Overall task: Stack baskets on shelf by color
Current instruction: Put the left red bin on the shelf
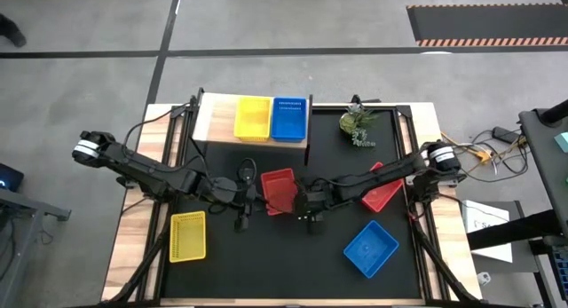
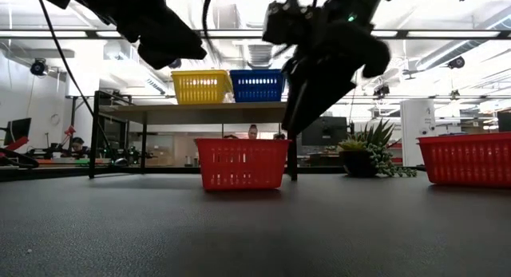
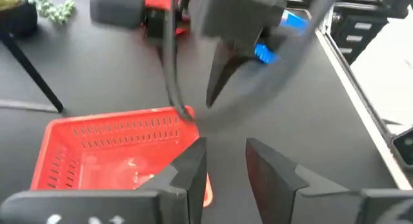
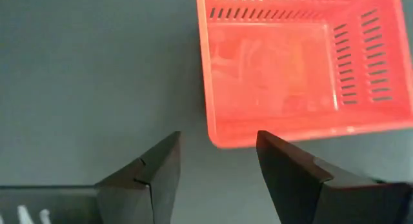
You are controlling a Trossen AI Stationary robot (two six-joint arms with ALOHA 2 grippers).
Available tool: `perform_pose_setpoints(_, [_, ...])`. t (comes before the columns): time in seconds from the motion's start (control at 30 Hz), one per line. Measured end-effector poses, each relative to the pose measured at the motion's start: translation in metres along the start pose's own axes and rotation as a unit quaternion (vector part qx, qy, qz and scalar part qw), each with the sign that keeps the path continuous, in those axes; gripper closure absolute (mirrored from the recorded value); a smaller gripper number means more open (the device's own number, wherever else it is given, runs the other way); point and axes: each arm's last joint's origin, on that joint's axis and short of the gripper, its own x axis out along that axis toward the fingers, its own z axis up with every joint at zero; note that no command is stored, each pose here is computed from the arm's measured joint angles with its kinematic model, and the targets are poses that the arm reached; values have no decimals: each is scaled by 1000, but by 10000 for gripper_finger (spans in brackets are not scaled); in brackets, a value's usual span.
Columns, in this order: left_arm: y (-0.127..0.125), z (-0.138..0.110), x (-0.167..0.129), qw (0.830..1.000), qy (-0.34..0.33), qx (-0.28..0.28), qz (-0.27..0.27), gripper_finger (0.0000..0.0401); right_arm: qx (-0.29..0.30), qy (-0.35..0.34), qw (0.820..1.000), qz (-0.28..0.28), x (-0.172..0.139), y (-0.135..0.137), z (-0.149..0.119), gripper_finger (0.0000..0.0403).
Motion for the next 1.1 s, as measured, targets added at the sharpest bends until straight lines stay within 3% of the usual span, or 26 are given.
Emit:
perform_pose_setpoints(0.23, [-1, 2, 0, 999, -12, -49, -4, 308, 10, -24, 1000, -1, -30, -5, -24, 220])
perform_pose_setpoints(0.4, [-4, 7, 5, 997, -16, -70, -4, 308, 8, -121, 993, -4, -54, -9, -38, 225])
perform_pose_setpoints(0.63, [-19, 17, 41, 998, 17, -59, 0, 308, -31, -251, 967, -23, -100, -16, -50, 225])
perform_pose_setpoints(0.83, [-34, 28, 70, 988, 147, -17, 36, 308, -33, -318, 947, -32, -132, -21, -60, 225])
perform_pose_setpoints(0.97, [-41, 36, 89, 975, 216, 4, 61, 308, -32, -323, 945, -33, -137, -21, -71, 225])
perform_pose_setpoints(1.1, [-45, 39, 105, 970, 231, 18, 68, 308, -32, -324, 945, -33, -139, -22, -79, 225])
